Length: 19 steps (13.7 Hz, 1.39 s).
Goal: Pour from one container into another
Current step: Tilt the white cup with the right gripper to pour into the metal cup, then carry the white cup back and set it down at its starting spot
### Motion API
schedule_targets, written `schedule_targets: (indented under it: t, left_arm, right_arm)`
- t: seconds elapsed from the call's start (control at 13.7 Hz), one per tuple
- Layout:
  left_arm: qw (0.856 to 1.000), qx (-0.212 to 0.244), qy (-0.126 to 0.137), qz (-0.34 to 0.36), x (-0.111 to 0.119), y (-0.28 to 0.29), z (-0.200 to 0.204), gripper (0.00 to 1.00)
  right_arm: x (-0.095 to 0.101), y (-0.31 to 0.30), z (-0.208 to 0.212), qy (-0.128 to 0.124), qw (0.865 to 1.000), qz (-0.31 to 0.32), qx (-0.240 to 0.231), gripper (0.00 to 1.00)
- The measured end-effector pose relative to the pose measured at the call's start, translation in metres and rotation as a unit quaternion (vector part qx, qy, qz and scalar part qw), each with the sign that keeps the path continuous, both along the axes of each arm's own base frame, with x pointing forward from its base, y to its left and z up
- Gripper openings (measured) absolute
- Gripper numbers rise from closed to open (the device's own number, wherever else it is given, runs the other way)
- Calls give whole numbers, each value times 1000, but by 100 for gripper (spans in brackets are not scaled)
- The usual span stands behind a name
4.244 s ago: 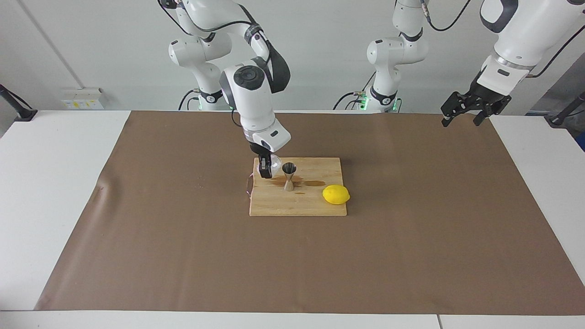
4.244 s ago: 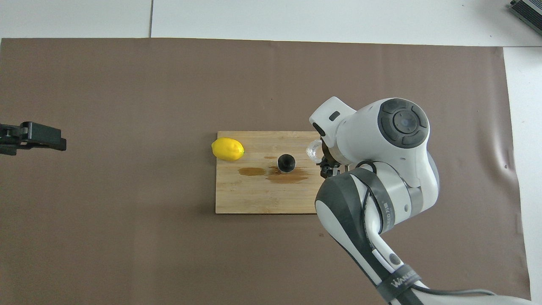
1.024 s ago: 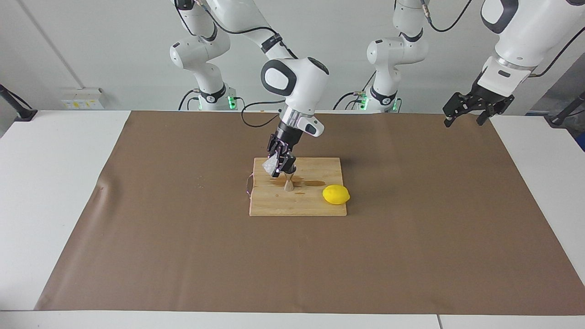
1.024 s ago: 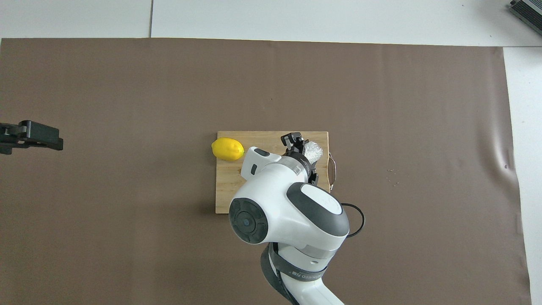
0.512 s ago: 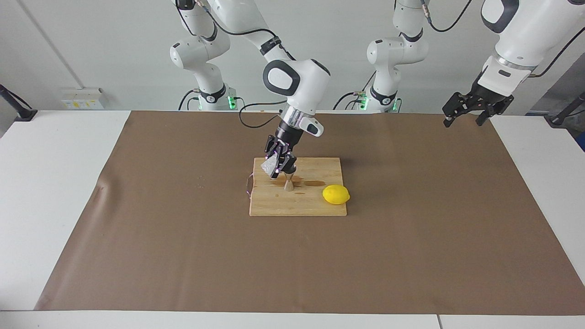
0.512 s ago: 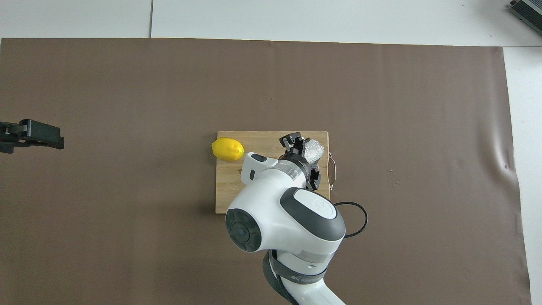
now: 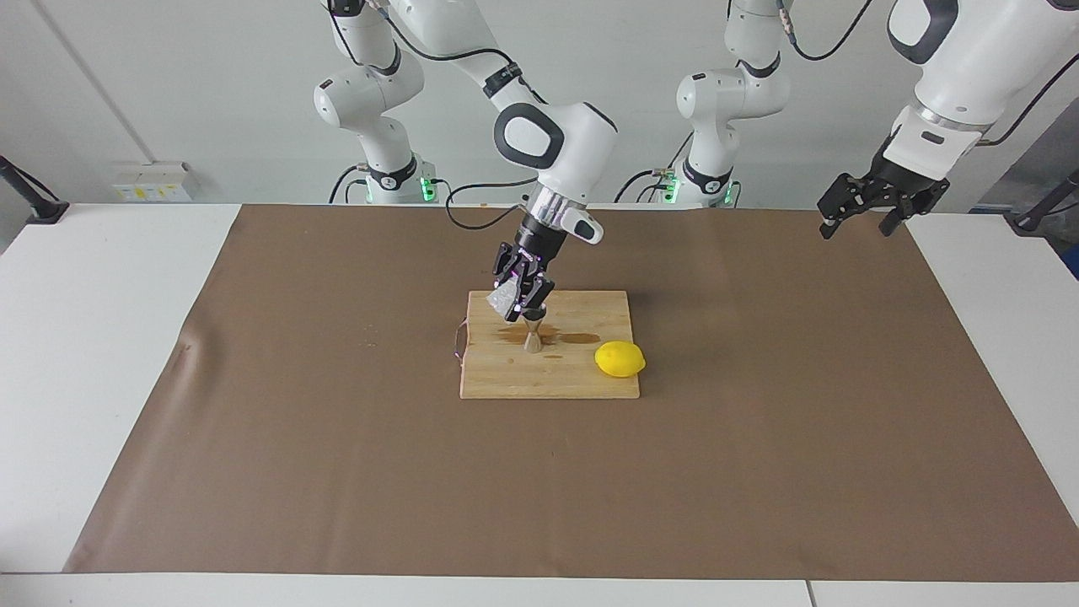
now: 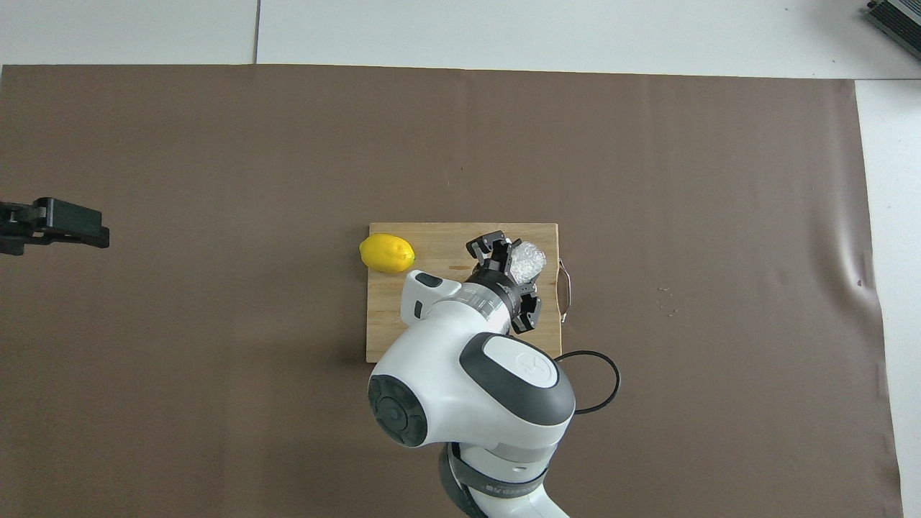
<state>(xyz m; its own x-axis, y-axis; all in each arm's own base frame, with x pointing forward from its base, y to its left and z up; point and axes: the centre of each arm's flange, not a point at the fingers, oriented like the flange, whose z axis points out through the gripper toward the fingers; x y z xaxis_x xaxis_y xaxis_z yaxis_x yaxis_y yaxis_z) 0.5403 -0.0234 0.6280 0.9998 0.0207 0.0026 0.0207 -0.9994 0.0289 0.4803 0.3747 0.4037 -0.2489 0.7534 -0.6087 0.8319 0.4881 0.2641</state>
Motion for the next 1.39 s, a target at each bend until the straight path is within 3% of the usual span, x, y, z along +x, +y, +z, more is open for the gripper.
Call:
schedule_targets:
  t: [0.66, 1.02, 1.39]
  left_arm:
    - [1000, -8, 2, -4, 1, -3, -1, 100]
    - [1000, -6, -8, -9, 1, -3, 10, 100]
    - [1000, 3, -6, -15, -2, -1, 25, 100]
  right_arm:
    - [0, 1, 10, -5, 999, -27, 30, 51]
    - [0, 0, 24, 14, 995, -59, 76, 51]
    - [15, -24, 36, 37, 985, -114, 126, 51]
